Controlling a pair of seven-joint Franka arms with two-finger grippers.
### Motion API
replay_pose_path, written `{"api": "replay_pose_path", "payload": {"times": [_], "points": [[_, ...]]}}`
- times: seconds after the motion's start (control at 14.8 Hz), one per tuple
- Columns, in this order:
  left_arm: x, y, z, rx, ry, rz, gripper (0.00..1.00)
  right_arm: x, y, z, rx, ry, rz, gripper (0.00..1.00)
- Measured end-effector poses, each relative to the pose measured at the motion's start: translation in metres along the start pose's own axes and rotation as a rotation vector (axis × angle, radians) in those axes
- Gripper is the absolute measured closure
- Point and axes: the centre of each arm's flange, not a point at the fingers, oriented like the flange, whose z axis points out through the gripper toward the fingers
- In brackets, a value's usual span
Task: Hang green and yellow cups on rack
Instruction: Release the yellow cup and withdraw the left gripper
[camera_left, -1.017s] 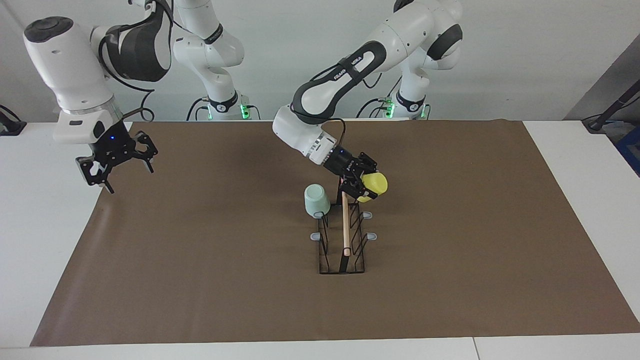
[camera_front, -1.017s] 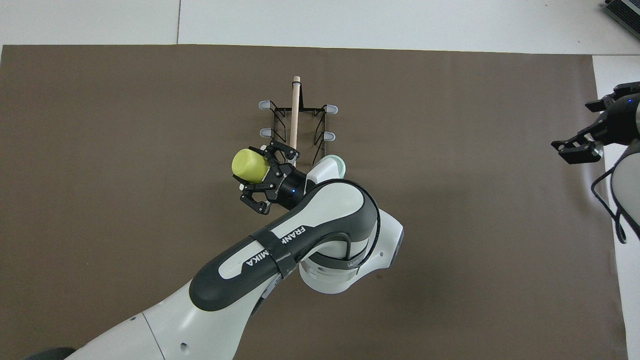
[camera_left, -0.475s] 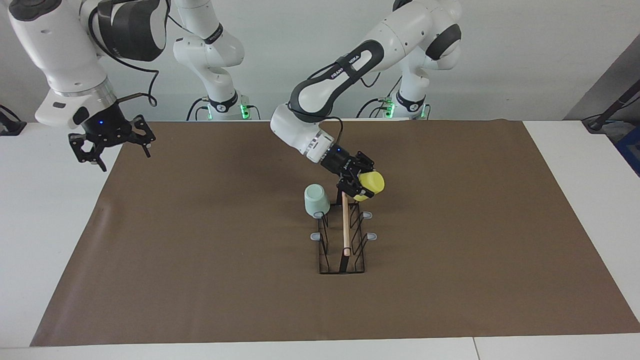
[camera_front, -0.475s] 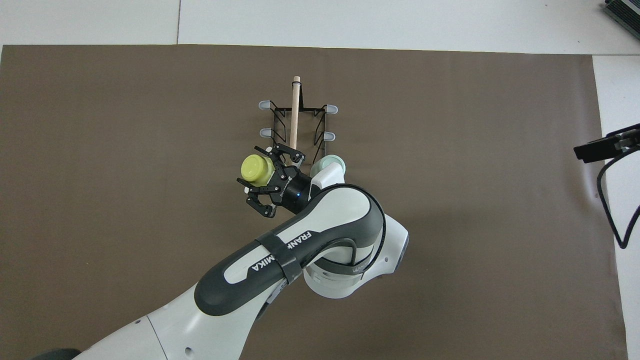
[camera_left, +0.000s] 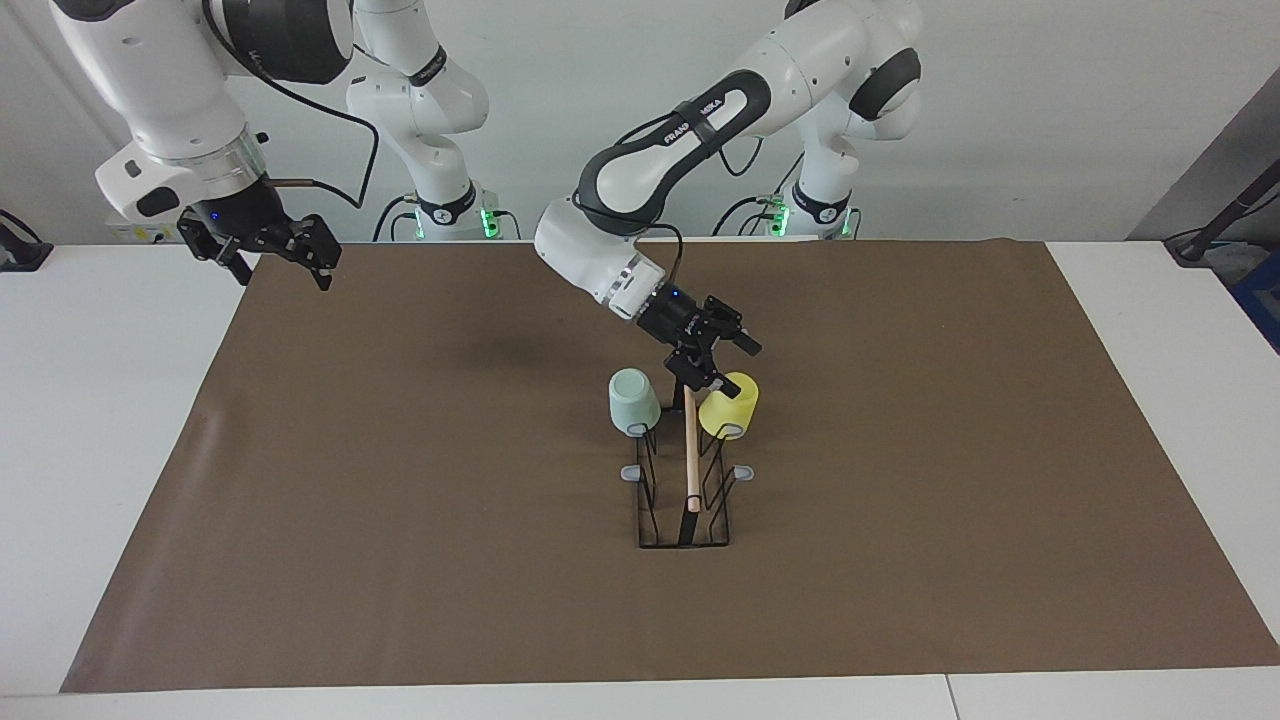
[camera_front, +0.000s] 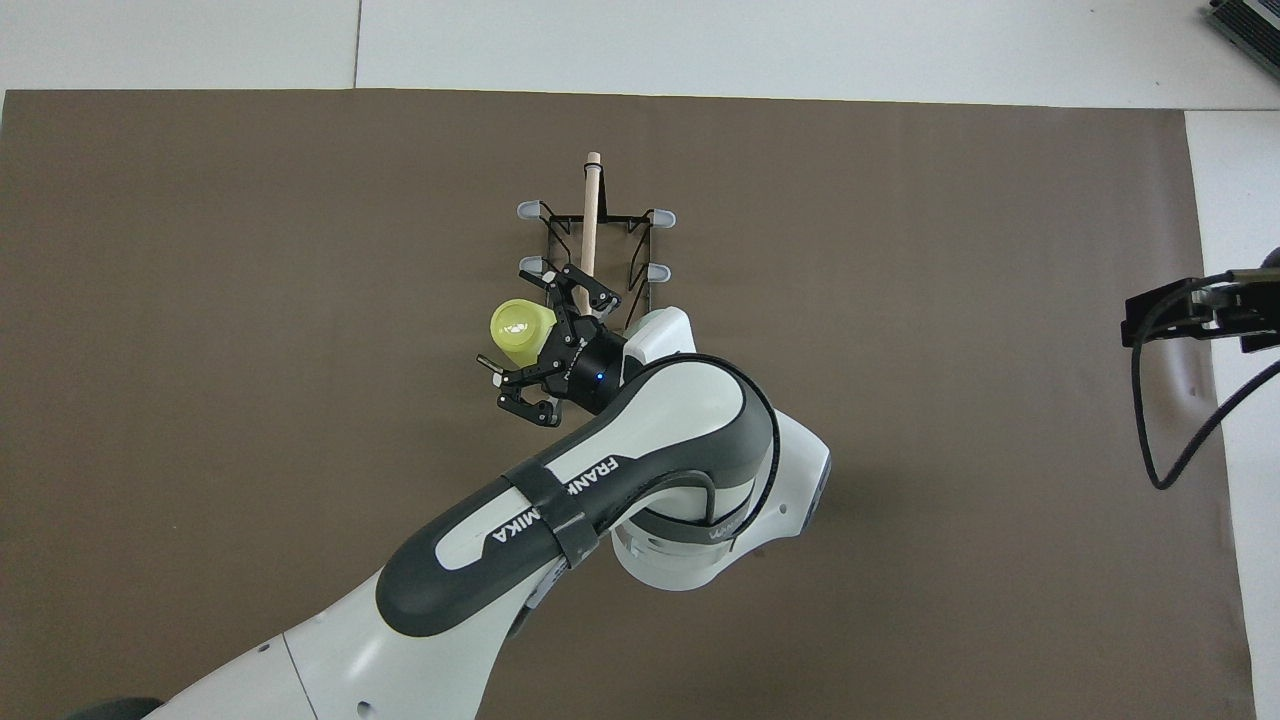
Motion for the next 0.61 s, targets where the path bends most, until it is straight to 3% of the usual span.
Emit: {"api": "replay_pose_path", "payload": {"times": [0.41,0.61], "points": [[0.012,0.004,0.005,0.046,-0.034,0.212,0.00,-0.001,-0.004,0.000,0.039,-0.003,0.001,0.00],[0.034,0.010,0.025,0.078,-0.112,0.322,0.00,-0.001,-0.005,0.000,0.078,-0.009,0.007,0.00]]}}
